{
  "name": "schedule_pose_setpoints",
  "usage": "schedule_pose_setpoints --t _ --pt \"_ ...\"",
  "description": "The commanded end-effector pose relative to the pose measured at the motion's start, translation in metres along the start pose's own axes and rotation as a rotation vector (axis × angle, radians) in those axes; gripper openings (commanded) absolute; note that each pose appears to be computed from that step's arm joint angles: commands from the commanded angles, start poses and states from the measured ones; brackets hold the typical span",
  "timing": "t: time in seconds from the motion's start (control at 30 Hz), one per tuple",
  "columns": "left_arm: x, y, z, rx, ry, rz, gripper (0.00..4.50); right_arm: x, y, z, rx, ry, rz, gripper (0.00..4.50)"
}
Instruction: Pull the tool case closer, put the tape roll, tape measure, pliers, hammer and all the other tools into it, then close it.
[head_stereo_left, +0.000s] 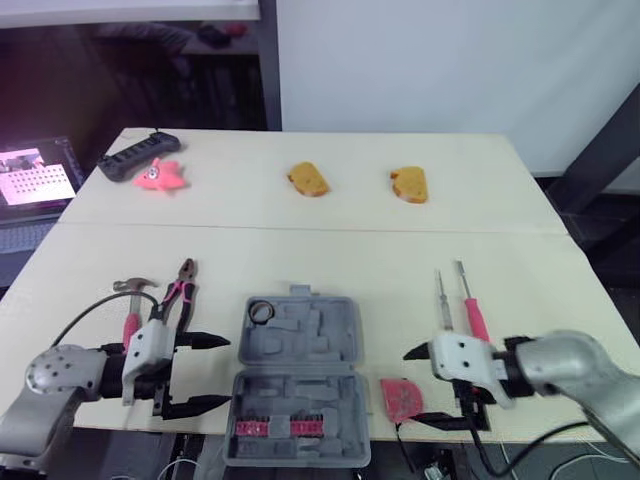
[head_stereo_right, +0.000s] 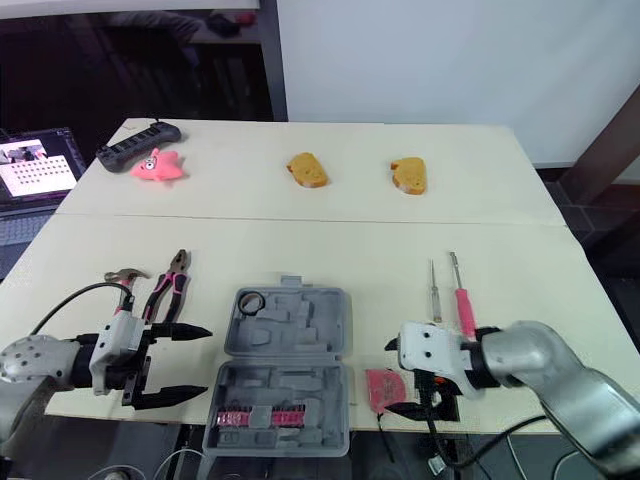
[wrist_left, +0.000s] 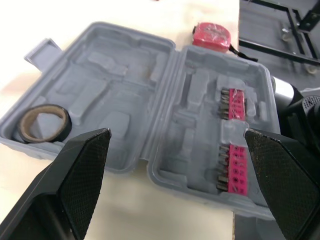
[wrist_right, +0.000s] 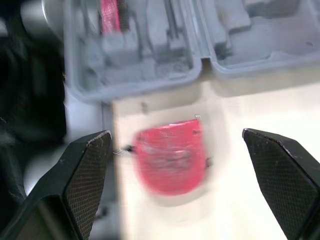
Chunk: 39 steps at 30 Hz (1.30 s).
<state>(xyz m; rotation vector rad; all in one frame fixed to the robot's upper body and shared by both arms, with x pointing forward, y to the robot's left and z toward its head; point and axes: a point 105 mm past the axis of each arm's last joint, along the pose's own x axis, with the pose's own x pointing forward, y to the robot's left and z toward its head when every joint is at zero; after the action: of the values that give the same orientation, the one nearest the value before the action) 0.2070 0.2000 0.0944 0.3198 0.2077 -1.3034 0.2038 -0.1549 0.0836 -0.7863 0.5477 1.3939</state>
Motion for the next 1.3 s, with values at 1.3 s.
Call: schedule_pose_setpoints --t 1.3 --pt "-0.008 0.014 0.008 0.074 -0.023 0.157 4.50 0.016 -0.034 0.034 -0.065 -0.073 0.022 2.85"
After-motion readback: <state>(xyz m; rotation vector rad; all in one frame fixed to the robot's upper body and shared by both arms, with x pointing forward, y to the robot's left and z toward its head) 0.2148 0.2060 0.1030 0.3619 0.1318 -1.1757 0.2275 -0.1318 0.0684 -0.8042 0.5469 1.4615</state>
